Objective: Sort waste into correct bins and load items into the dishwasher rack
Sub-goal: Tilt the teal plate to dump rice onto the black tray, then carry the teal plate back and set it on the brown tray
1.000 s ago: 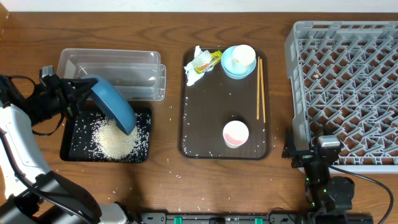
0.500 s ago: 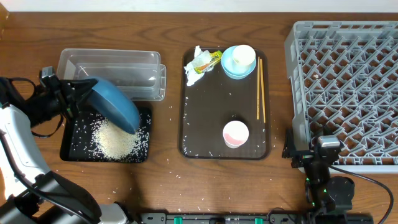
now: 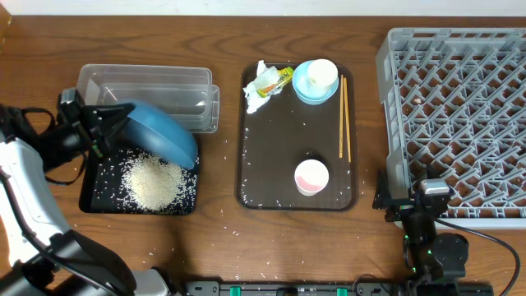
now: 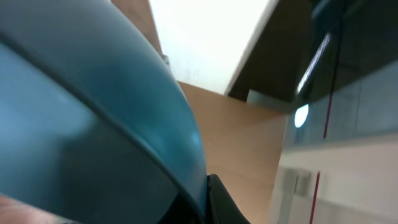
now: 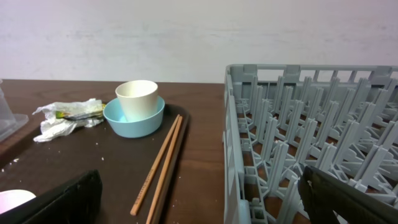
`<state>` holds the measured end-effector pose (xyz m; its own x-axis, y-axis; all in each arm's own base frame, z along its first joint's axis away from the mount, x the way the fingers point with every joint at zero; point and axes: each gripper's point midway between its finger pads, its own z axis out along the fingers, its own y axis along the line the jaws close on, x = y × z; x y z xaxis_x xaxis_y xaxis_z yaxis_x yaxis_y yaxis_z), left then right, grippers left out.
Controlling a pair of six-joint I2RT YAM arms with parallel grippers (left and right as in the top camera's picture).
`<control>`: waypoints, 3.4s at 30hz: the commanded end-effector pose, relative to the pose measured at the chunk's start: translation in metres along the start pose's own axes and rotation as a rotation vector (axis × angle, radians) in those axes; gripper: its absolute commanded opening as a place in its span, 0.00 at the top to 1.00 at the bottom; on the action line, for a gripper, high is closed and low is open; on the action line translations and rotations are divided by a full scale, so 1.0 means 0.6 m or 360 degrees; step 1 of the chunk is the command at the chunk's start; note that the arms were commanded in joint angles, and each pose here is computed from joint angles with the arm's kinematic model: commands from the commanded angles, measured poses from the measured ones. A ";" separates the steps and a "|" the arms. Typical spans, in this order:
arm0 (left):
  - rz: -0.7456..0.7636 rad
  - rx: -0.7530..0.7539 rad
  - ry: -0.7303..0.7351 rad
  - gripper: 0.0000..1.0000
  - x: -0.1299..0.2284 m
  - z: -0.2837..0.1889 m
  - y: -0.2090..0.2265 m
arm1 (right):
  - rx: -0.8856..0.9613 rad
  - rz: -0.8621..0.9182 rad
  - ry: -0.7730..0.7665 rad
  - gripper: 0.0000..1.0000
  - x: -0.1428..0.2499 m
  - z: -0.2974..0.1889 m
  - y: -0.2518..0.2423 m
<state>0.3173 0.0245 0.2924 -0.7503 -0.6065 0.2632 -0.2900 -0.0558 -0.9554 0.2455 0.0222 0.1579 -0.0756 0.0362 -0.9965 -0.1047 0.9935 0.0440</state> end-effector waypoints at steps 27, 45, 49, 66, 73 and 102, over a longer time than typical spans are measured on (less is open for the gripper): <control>0.1597 -0.0898 -0.0215 0.94 0.208 0.295 -0.037 | 0.0018 -0.0017 0.0000 0.01 0.001 0.000 -0.004; 0.1956 -0.1280 0.0108 0.94 0.230 0.518 0.188 | 0.0018 -0.0017 0.0000 0.01 0.001 0.000 -0.004; 0.1836 -0.1313 0.0205 0.93 0.238 0.524 0.226 | 0.0018 -0.0017 0.0000 0.01 0.001 0.000 -0.004; 0.1774 -0.1462 0.0336 0.74 0.236 0.527 0.299 | 0.0018 -0.0018 0.0000 0.01 0.001 0.000 -0.004; 0.1790 -0.1412 0.0313 0.65 0.244 0.518 0.270 | 0.0018 -0.0017 0.0000 0.01 0.001 0.000 -0.004; 0.1610 -0.1688 0.0439 0.19 0.273 0.312 0.223 | 0.0018 -0.0017 0.0000 0.01 0.001 0.000 -0.004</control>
<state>0.2797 -0.2244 0.1927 -0.9289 0.1091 -0.3540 0.1947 0.9567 -0.2162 0.2455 0.0222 0.1579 -0.0756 0.0362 -0.9965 -0.1047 0.9935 0.0440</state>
